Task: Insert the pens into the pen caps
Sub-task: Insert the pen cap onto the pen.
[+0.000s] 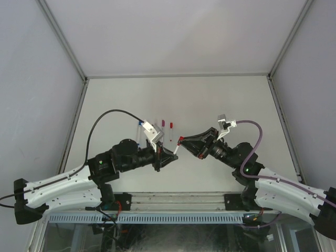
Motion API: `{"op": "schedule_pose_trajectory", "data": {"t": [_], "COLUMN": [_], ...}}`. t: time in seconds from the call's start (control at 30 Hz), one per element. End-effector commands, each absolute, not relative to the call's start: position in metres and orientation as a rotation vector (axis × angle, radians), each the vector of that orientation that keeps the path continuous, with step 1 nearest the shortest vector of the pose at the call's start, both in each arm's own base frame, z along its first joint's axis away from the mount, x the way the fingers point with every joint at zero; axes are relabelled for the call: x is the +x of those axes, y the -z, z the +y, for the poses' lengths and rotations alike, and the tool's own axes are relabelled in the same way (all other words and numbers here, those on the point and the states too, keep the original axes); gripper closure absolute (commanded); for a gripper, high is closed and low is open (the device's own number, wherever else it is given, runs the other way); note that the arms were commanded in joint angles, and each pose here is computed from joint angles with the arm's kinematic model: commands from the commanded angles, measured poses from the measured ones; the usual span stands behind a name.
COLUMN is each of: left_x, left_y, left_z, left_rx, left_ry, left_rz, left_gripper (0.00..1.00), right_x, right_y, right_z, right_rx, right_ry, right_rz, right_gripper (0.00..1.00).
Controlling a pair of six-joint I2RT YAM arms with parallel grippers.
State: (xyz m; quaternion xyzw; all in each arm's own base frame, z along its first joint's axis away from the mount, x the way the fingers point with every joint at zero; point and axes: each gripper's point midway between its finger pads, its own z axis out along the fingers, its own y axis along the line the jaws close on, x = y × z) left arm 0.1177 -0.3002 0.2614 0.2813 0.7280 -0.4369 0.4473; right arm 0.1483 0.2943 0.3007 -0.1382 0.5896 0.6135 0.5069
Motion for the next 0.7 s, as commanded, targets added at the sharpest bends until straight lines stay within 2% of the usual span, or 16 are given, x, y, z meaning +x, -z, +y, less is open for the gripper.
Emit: {"op": "schedule_pose_trajectory", "data": {"t": [0.0,0.4,0.67], "left_x": [0.146,0.146,0.146], "left_y": [-0.339,-0.338,-0.335], "left_z": [-0.3,-0.298,-0.298], "left_rx": [0.474,0.478,0.483], "left_ry": [1.137,1.128,1.118], "left_rz": [1.516,1.518,1.529], "left_gripper": [1.0,1.0,1.0], "right_x": [0.105,0.118,0.147], "right_y": [-0.269,-0.293,-0.311], "right_z": [0.307,0.275,0.241], "right_rx": [-0.551,-0.453,-0.367], "right_ry": [-1.56,-1.409,-1.196], "right_rz": [1.563,1.5,1.564], "right_gripper": [0.81,0.53,0.31]}}
